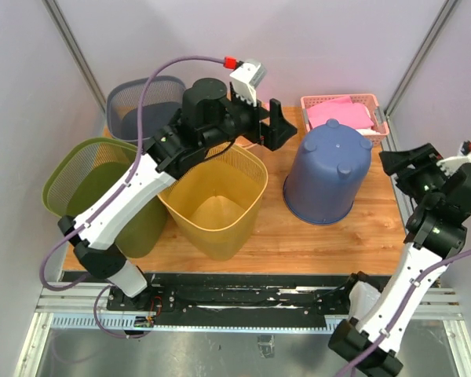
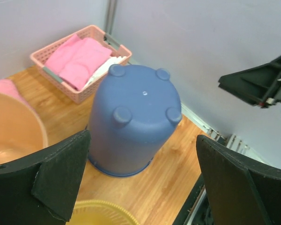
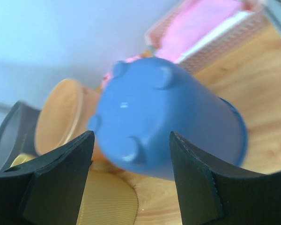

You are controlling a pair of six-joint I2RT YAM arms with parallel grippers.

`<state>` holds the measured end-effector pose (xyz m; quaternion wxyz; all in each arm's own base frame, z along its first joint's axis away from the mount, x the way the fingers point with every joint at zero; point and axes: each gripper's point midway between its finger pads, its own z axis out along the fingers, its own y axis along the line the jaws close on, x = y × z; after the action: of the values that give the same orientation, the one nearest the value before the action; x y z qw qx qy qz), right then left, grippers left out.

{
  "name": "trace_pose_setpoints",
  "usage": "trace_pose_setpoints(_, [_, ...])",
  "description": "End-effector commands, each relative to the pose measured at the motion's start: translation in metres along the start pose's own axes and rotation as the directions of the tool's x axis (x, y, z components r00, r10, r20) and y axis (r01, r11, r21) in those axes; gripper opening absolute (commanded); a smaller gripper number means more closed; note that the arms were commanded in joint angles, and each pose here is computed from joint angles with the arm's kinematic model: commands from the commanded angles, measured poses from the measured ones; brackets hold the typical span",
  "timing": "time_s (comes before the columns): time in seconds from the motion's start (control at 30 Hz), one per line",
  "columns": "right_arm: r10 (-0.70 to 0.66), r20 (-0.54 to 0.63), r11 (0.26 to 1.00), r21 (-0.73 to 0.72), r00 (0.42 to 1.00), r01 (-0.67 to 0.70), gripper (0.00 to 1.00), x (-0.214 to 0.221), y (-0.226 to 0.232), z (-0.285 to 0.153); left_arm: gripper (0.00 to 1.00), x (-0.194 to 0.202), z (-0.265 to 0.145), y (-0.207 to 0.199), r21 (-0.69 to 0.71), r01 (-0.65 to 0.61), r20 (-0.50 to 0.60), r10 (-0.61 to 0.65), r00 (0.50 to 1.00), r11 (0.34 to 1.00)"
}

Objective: Turn the large container upside down

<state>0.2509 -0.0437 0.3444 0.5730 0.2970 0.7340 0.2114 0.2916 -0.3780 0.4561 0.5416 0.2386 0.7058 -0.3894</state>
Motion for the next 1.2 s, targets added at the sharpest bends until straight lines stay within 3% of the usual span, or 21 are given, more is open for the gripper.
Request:
trace_pose_setpoints(0.0, [-0.149,0.064,0.923,-0.350,0.987,0.162,0.66,-0.007,0.091,-0.014,0.99,-0.002,-0.017,0.029,-0.146,-0.012,0.036,0.017,0.999,0.989])
trace_pose_setpoints(0.07, [-0.223,0.064,0.876,-0.425,0.973,0.228,0.66,0.002,0.117,-0.018,0.99,-0.005,-0.032,0.040,-0.193,0.012,0.054,-0.002,0.999,0.981])
trace_pose_setpoints(0.2, [-0.411,-0.070,0.789,-0.526,0.909,0.317,0.66,0.054,0.150,-0.009,0.99,-0.005,-0.059,0.059,-0.290,0.035,0.086,-0.010,0.996,0.956])
trace_pose_setpoints(0.3, [-0.554,-0.164,0.741,-0.543,0.816,0.394,0.66,0.102,0.157,0.008,0.99,-0.003,-0.079,0.072,-0.354,0.058,0.116,-0.018,0.993,0.933])
trace_pose_setpoints(0.47, [-0.724,-0.330,0.669,-0.550,0.605,0.500,0.66,0.180,0.128,0.030,0.99,-0.005,-0.113,0.080,-0.411,0.097,0.160,-0.033,0.987,0.906])
trace_pose_setpoints(0.57, [-0.738,-0.387,0.670,-0.522,0.553,0.528,0.65,0.201,0.110,0.042,0.99,-0.007,-0.126,0.080,-0.416,0.107,0.181,-0.033,0.983,0.903])
trace_pose_setpoints(0.7, [-0.736,-0.398,0.671,-0.329,0.547,0.664,0.69,0.190,0.073,0.066,0.99,-0.005,-0.130,0.077,-0.402,0.106,0.187,-0.032,0.982,0.910])
trace_pose_setpoints(0.83, [-0.756,-0.365,0.613,-0.104,0.543,0.783,0.74,0.155,0.038,0.085,0.99,0.006,-0.121,0.077,-0.387,0.098,0.156,-0.040,0.987,0.917])
trace_pose_setpoints(1.0, [-0.696,-0.376,0.642,0.057,0.612,0.765,0.79,0.125,0.003,0.110,0.99,0.024,-0.107,0.073,-0.351,0.087,0.094,-0.058,0.994,0.932])
trace_pose_setpoints(1.17, [-0.636,-0.363,0.692,0.121,0.681,0.711,0.81,0.103,-0.013,0.139,0.99,0.037,-0.104,0.071,-0.334,0.059,0.028,-0.053,0.998,0.941])
